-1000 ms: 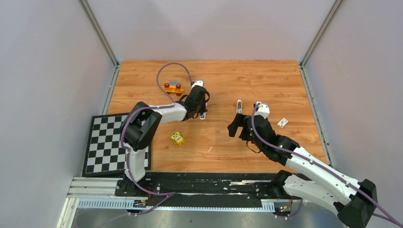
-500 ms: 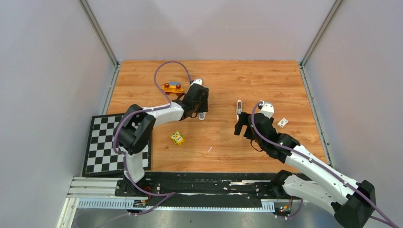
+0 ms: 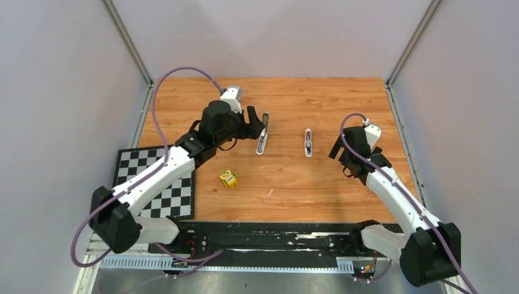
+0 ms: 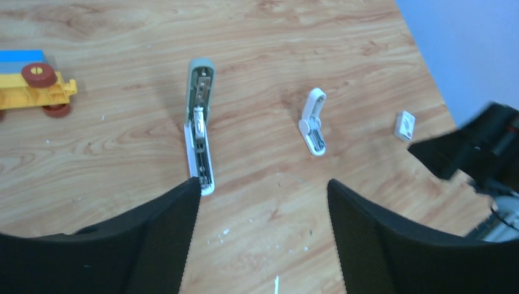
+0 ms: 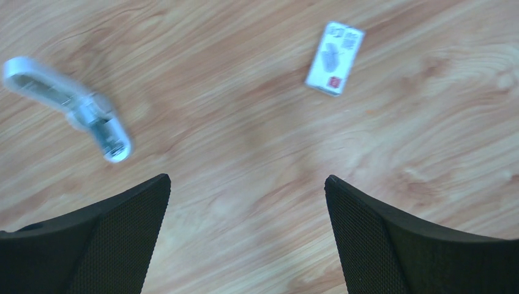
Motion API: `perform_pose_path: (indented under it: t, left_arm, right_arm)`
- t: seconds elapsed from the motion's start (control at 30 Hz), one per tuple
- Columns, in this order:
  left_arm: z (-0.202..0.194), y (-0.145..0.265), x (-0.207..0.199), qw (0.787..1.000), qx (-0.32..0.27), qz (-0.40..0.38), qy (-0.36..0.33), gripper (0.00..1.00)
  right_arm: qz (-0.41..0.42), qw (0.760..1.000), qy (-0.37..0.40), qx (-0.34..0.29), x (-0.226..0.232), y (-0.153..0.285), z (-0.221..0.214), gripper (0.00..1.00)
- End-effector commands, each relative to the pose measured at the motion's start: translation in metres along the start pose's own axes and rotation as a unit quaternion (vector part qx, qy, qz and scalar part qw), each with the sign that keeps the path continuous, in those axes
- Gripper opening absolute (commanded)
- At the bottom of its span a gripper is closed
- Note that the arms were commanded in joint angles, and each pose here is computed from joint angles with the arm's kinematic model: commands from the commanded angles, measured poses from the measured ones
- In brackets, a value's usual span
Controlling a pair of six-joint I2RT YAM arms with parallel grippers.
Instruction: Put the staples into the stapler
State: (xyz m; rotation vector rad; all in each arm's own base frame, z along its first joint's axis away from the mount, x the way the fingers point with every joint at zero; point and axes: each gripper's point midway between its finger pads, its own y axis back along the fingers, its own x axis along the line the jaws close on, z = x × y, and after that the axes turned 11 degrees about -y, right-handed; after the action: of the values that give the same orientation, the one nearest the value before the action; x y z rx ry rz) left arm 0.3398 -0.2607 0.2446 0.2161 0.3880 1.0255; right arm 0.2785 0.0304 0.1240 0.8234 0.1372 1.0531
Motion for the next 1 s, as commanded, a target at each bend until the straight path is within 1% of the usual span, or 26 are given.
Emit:
perform_pose_path:
  t: [0.0, 0.07, 0.1, 0.2, 0.3, 0.37, 0.43, 0.57, 0.8, 0.97]
  left_arm:
    - [-0.030, 0.034, -0.003, 0.997, 0.056, -0.029, -0.046, 0.85]
    - [-0.037, 0.048, -0.003, 0.996, 0.062, -0.039, -0.056, 0.97]
    - [-0.041, 0.053, -0.002, 0.995, 0.066, -0.040, -0.060, 1.00]
    - [-0.056, 0.065, -0.002, 0.993, 0.085, -0.053, -0.068, 1.00]
    - [-0.072, 0.072, -0.004, 0.988, 0.109, -0.072, -0.077, 1.00]
    - [-0.079, 0.076, -0.004, 0.986, 0.122, -0.077, -0.086, 1.00]
    - [-0.082, 0.079, -0.003, 0.985, 0.128, -0.078, -0.091, 1.00]
    - [-0.081, 0.083, -0.003, 0.984, 0.124, -0.082, -0.098, 1.00]
    - [-0.078, 0.084, -0.001, 0.985, 0.119, -0.077, -0.103, 1.00]
    - [-0.077, 0.085, 0.001, 0.985, 0.118, -0.070, -0.106, 1.00]
  right_arm:
    - [-0.069, 0.997, 0.007, 0.027, -0.035, -0.021, 0.013, 1.00]
    - [-0.078, 0.996, -0.002, 0.047, -0.042, -0.031, 0.016, 1.00]
    - [-0.083, 0.995, 0.005, 0.055, -0.045, -0.036, 0.017, 1.00]
    - [-0.094, 0.993, 0.012, 0.074, -0.048, -0.051, 0.025, 1.00]
    - [-0.104, 0.989, -0.018, 0.103, -0.058, -0.067, 0.029, 1.00]
    - [-0.111, 0.987, -0.020, 0.113, -0.062, -0.075, 0.029, 1.00]
    - [-0.122, 0.985, -0.013, 0.119, -0.066, -0.083, 0.029, 1.00]
    - [-0.119, 0.983, -0.025, 0.137, -0.070, -0.094, 0.026, 0.98]
    - [-0.120, 0.981, -0.027, 0.152, -0.078, -0.106, 0.024, 0.91]
    - [-0.110, 0.980, -0.035, 0.164, -0.080, -0.114, 0.020, 0.83]
